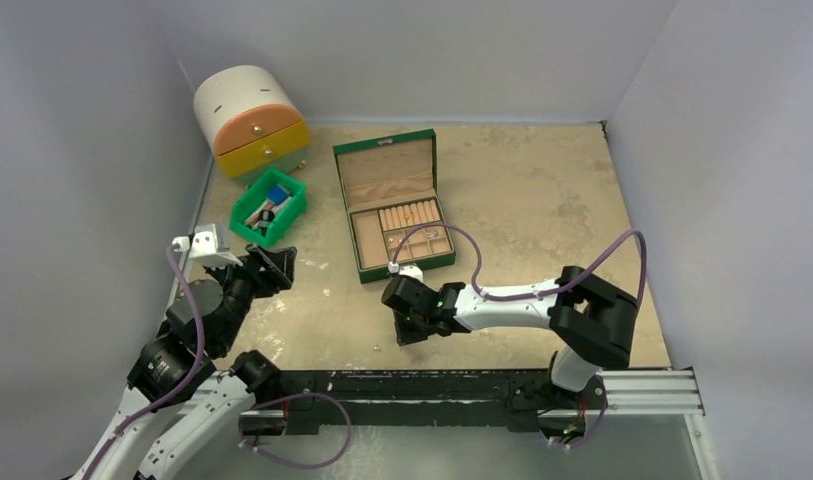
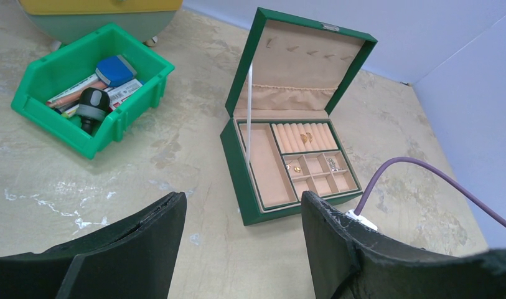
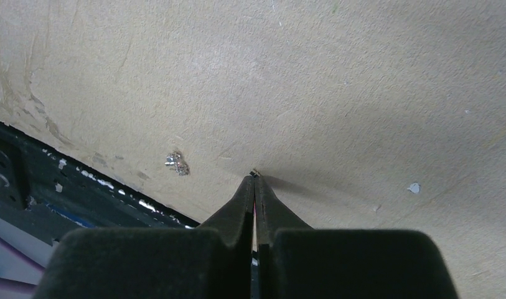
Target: Organize the mixed jewelry
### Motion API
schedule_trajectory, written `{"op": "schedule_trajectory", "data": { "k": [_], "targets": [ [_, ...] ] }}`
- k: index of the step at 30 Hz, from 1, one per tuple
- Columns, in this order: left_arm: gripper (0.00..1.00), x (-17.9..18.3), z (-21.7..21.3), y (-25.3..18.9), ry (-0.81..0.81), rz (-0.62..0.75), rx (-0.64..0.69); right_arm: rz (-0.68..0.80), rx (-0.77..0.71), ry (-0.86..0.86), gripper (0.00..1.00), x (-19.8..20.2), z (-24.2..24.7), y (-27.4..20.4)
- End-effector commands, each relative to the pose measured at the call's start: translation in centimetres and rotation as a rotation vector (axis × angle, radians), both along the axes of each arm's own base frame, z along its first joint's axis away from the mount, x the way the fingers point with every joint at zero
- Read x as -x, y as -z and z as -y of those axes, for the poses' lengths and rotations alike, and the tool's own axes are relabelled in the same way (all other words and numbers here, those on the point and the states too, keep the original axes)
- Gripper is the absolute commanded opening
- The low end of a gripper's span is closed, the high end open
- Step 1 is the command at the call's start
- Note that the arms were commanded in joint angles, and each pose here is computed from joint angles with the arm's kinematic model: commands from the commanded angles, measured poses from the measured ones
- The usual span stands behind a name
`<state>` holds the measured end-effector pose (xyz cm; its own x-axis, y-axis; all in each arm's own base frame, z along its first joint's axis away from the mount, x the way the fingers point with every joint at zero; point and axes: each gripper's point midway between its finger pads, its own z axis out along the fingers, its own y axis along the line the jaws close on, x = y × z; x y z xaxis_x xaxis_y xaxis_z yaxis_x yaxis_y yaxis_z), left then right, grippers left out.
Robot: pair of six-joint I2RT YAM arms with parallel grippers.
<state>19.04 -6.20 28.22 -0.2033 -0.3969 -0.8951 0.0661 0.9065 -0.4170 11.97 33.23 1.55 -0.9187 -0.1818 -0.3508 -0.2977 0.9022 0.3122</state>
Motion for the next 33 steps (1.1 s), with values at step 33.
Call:
{"op": "schedule_trajectory", "data": {
  "k": [33],
  "targets": [
    [0.68, -0.6, 0.1, -0.3, -0.022, 0.010, 0.020, 0.530, 0.004, 0.176, 0.00, -16.4, 4.2, -16.2]
  ]
}}
